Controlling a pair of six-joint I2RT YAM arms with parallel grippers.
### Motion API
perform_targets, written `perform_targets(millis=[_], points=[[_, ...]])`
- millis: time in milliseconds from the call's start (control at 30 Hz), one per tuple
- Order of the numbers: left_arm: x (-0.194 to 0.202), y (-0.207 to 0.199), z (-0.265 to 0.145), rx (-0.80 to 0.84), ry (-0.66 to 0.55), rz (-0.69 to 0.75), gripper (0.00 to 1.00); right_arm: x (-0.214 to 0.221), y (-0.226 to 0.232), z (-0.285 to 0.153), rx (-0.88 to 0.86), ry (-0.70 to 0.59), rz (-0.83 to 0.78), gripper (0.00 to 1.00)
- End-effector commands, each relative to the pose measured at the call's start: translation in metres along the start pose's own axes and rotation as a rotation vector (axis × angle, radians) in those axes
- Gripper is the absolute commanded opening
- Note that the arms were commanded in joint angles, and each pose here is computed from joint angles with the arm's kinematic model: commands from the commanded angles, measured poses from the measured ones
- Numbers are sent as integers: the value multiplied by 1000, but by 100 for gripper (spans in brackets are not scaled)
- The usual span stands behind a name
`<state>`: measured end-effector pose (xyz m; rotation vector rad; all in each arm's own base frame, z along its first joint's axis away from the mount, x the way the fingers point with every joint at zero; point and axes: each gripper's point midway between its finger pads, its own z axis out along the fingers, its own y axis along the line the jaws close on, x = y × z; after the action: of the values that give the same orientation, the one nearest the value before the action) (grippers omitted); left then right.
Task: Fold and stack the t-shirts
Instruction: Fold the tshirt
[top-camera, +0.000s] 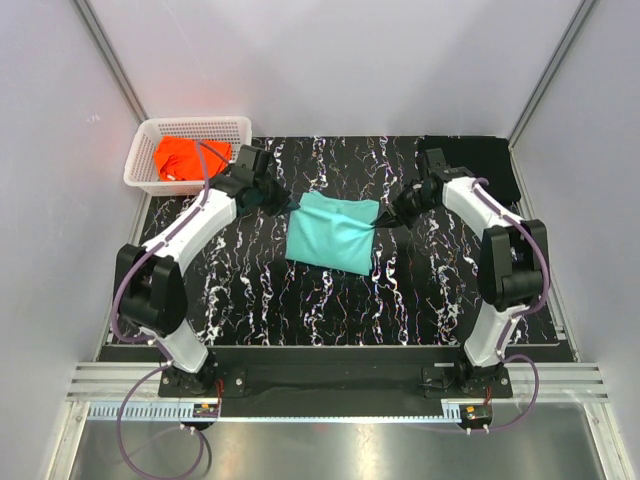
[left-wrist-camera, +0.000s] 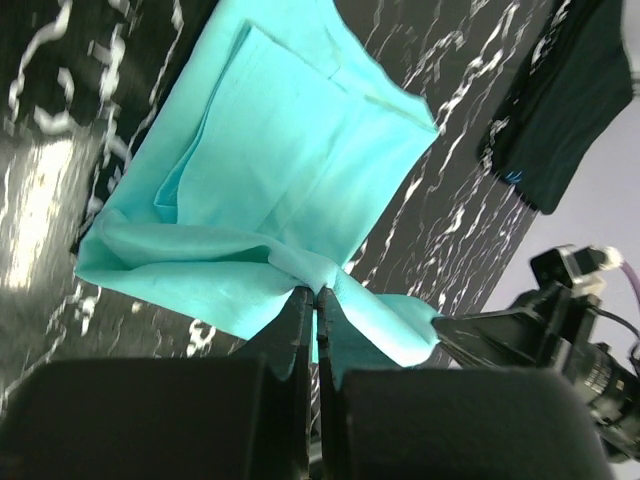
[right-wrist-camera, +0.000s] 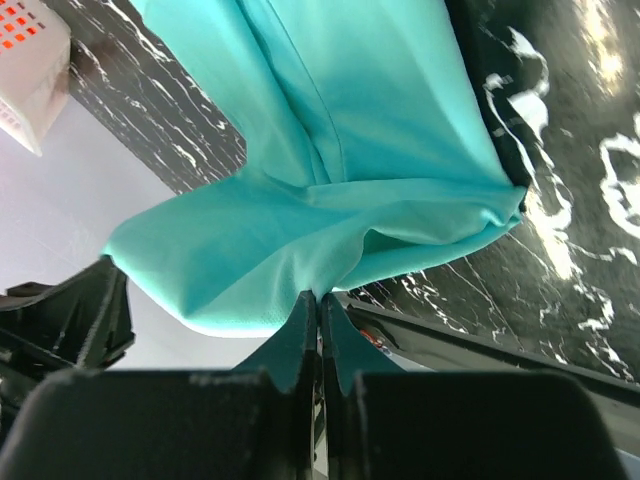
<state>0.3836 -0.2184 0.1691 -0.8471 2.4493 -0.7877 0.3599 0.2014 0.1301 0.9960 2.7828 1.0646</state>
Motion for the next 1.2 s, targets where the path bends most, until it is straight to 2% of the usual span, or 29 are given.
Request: perform_targets(millis=[0,100,233,333,500,567,733,900,933,1167], points=[[-33,-42,-14,135,-74,90,0,-9,29,-14,-85,5,-73,4],[-45,-41,-13,134,-94,99,0,-18,37,-13,-100,5,-78,5],[-38,-41,1,148,-20,110,0,-19,32,-9,-97,27,-67,5],[-36,-50,-10,188,-13,145,0,-11,31,-12,-109,52,-68,4],[-24,-36,-34,194,-24,141,0,7,23,-27,-112,49,-77,3],[-12,-22,-39,180,-4,116,0,19,22,-38,-124,42,-92,3],[21,-10,-85,246,7,107,0,60,10,-55,-123,64,-114,2],[53,22,-114,255,34,73,0,113,-8,-57,-96,103,-133,2],[57,22,-130,289,19,77,0,122,-7,-65,-115,95,-150,2],[100,67,-164,315,79,46,0,176,-35,-73,-99,113,-130,2]])
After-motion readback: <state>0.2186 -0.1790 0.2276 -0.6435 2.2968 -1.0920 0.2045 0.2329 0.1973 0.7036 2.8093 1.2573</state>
